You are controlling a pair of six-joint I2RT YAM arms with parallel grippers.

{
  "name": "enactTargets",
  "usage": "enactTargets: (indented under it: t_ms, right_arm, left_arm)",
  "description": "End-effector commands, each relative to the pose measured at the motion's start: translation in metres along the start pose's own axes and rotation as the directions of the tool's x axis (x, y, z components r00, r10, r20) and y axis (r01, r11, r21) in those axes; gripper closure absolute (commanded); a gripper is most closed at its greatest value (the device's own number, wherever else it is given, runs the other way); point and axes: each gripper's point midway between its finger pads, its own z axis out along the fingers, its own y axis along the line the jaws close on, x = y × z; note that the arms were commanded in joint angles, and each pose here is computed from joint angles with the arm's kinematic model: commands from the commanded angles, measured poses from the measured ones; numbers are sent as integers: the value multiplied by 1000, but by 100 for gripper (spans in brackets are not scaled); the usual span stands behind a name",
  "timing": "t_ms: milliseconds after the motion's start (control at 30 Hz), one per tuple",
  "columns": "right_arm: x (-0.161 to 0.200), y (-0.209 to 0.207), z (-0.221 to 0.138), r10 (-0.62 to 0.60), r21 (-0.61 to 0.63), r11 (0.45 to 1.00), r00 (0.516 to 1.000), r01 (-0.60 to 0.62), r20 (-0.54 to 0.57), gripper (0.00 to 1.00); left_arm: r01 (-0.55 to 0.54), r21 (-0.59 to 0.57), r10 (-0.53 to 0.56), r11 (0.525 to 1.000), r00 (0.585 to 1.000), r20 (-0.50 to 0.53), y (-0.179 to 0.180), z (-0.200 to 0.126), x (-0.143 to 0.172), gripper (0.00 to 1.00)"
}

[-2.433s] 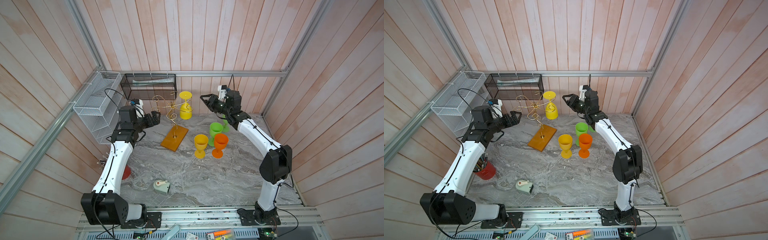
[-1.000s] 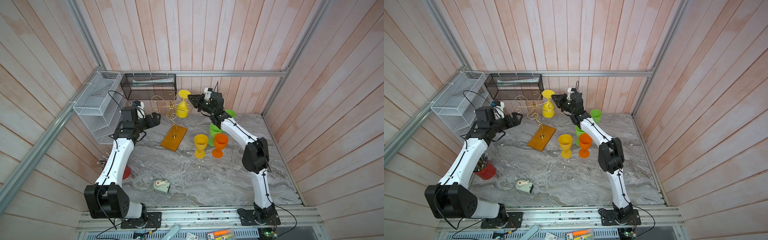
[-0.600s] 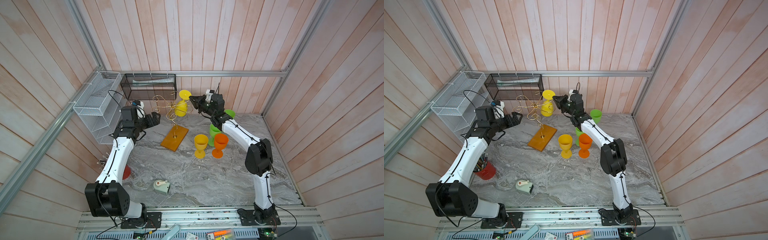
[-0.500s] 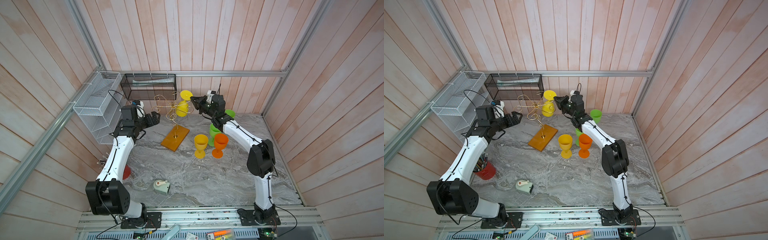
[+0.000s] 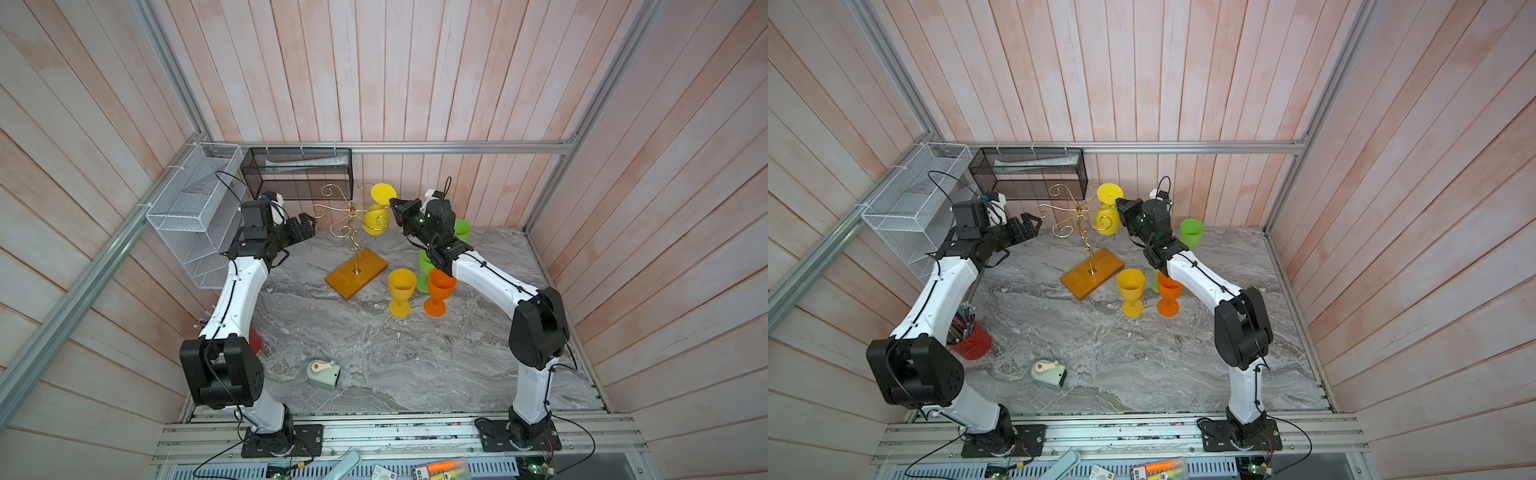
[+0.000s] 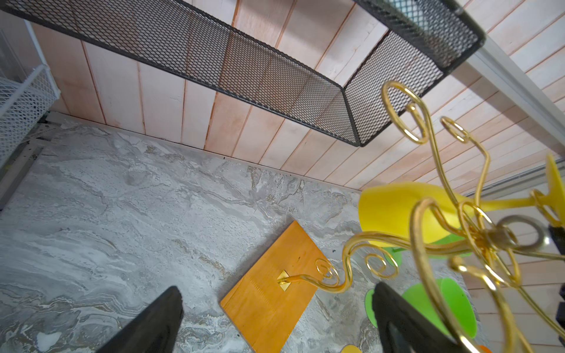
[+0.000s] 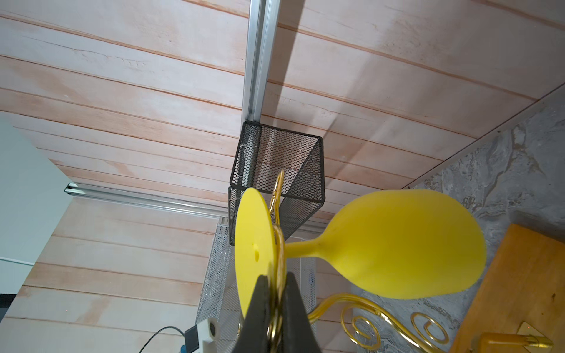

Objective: Take the wine glass off the wine glass rack
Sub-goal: Rotate the wine glass rack at the top-center of the table.

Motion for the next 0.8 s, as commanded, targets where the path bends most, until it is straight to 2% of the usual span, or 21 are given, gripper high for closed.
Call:
enactTargets:
  t_ms: [0,367,767]
  right_arm:
    - [11,49,-12,-107,-130,986,994,105,-6,99]
    - [8,51,-21,-116,-131,984,993,118,20,95]
    - [0,51,-26,-163,-104,980,984,169,67,88]
  left_arm:
    - [-32,21,30,999,997,65,-10,-3,-27,2]
    - [-17,71,13,997,999,53,-21,-18,-18,1]
    - [-12,191,-11,982,993,121,-60,-61,-43,2]
